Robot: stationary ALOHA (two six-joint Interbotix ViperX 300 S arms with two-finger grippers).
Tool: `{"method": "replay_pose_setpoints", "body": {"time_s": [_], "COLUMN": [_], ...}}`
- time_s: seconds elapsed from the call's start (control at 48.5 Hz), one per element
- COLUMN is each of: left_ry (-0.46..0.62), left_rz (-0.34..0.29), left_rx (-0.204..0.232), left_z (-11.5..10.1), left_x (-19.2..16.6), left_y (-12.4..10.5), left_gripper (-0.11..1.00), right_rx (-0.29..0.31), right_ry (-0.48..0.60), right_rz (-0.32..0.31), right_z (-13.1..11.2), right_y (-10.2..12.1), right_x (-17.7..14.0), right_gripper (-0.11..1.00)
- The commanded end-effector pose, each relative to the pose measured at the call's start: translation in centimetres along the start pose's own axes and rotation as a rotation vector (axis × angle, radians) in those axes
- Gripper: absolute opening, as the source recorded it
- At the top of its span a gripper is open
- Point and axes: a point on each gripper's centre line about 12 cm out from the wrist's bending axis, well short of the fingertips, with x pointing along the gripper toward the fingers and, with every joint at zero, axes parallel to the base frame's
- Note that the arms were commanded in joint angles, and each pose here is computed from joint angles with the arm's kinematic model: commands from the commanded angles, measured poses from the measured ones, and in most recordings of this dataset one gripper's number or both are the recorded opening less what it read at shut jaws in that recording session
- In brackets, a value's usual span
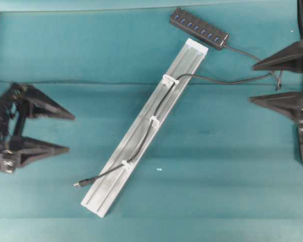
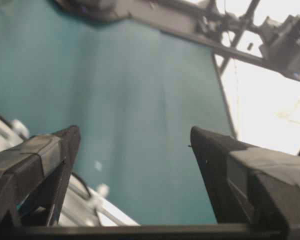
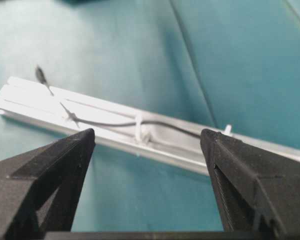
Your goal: Pass the USB cable through three rings with both arms.
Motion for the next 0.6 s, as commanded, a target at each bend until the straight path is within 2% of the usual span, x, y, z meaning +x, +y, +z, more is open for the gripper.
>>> {"method": "replay_pose_setpoints", "body": {"time_s": [0.0,0.227,0.35,0.474,0.577], "left_ry": [-0.033,-0.116,-0.150,-0.125,-0.115], "left_rz": [-0.002,-0.014,-0.021,-0.008,0.007], "left_rx": [0.018,0.036,0.067,0.108,0.118], "left_z": [1.0,2.8,4.0,4.5,5.0], "left_x": [-0.3,-2.2,-3.9,-5.4,-6.5], "left_y": [-0.1,-0.4,-0.9,-1.0,-1.0], "left_gripper": [0.96,0.96,0.96,0.96,0.96], "right_rx": [0.010,0.008,0.006,0.004,0.005], "right_ry": [-0.029,-0.075,-0.105,-0.139,-0.156], "right_rz": [0.001,0.006,0.009,0.013,0.013], "right_z": [-0.4,-1.8,-2.3,-2.9,-3.3], "right_y": [0.0,-0.1,-0.1,-0.1,-0.1], "right_x": [-0.9,-2.6,-3.5,-4.4,-4.9], "right_gripper": [0.85,0.85,0.85,0.85,0.85]}}
